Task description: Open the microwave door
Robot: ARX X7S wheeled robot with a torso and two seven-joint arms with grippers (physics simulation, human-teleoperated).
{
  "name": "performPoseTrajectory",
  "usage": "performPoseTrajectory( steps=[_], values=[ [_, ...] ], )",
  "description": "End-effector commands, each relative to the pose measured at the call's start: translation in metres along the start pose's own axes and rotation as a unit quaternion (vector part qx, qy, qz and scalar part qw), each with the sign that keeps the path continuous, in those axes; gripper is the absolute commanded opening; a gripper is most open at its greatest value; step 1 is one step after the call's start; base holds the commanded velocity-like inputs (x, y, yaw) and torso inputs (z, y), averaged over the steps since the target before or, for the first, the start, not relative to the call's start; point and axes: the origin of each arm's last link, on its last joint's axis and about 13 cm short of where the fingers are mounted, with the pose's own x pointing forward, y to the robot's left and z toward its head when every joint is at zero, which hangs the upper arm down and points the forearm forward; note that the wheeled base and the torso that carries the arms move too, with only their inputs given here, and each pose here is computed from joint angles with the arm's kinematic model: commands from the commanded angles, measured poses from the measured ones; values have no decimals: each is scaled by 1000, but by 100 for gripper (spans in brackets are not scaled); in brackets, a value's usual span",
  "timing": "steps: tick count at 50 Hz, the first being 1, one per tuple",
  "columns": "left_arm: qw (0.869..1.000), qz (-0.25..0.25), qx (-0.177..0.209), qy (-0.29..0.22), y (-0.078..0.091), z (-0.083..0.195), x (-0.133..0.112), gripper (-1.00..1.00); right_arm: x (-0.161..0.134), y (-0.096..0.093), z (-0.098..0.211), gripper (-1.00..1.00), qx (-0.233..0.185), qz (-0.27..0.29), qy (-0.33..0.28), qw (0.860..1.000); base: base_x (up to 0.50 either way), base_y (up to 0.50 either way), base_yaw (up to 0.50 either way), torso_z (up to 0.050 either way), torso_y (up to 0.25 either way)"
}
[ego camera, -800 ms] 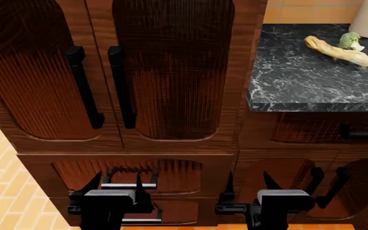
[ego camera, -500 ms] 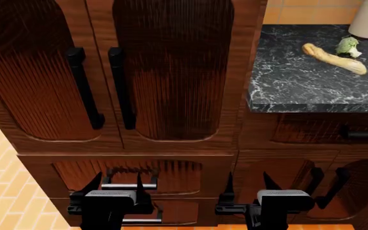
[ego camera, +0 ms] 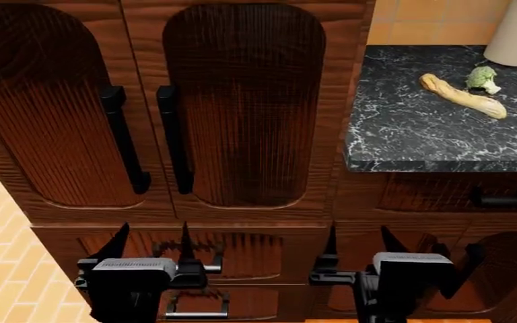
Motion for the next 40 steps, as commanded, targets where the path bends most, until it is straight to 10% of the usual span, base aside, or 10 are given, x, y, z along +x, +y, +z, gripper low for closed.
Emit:
performPoseTrajectory(
  steps=[1,15,40],
  values=[
    [996,-9,7,-89,1,72,-5,100,6,-6,64,100,3,-14,-86,996,0,0,0,50,0],
    [969,-10,46,-241,14,192,7,100,3,-18,180,100,-8,-14,-244,970,0,0,0,50,0],
    [946,6,86,-311,23,274,-8,100,-10,-22,266,100,-31,3,-346,938,0,0,0,41,0]
  ],
)
